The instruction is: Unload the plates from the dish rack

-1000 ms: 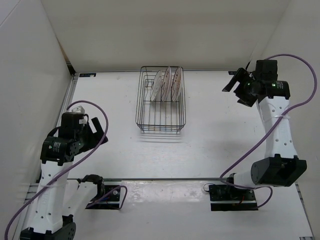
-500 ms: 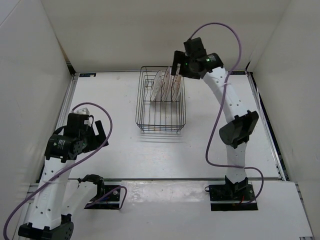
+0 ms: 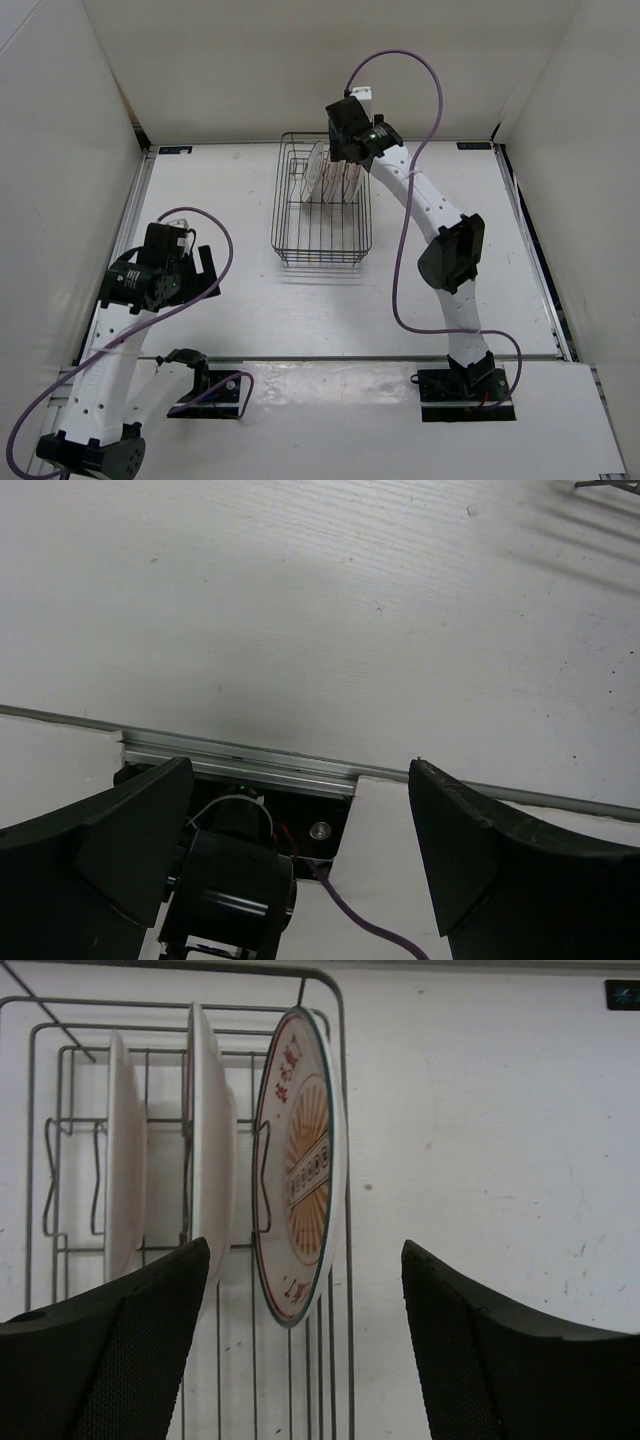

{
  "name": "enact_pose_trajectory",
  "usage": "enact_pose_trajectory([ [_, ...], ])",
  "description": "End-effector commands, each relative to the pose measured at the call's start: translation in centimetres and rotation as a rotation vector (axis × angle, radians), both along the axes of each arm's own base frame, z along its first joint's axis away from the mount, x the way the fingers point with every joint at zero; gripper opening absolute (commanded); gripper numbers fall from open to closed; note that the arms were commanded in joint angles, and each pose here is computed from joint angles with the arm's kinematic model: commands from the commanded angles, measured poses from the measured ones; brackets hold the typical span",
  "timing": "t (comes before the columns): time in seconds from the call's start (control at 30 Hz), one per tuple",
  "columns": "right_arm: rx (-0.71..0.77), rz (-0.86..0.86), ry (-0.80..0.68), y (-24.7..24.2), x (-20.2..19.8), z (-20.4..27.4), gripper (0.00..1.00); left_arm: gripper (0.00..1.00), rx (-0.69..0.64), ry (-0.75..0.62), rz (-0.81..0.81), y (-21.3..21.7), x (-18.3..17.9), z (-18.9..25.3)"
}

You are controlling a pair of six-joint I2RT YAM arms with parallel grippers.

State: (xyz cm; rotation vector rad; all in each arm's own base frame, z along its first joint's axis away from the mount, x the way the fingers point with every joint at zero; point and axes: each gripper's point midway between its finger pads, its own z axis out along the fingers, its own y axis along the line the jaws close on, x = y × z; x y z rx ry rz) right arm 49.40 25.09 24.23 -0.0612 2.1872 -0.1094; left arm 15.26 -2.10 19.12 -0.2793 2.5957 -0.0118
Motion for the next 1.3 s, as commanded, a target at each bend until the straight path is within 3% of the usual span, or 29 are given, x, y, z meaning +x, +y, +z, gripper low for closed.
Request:
enact_pose_trajectory([
  [0.0,-0.012,-0.1,-0.113,-1.6,1.8,1.9,0.78,1.0,0.028,0.099,-0.017,0.5,-2.2,-1.1],
  [0.33,-0.017,-0.137,-0.055,-3.1,3.2,-1.3,0.7,1.0,0.034,0.114,-0.048,0.2,-1.4,-1.3],
  [0.53,-0.087,-0.147,0.001,-4.1,3.6,-4.1,0.54,1.0,0.017,0.132,-0.037,0.1,-1.0,-1.3],
  [0.7,-0.11,-0.122,-0.037,-3.7,5.1,-4.3,0.44,1.0,-0.035,0.143,-0.025,-0.4,-0.9,-1.3],
  [1.07,-0.129,-0.092,-0.075,-2.8,5.8,-3.8,0.04,1.0,-0.068,0.165,-0.044,-1.0,-0.9,-1.4],
  [1.27,-0.153,-0.109,-0.106,-3.5,5.5,-2.1,0.0,1.0,-0.082,0.153,-0.053,-1.3,-0.8,-1.5],
])
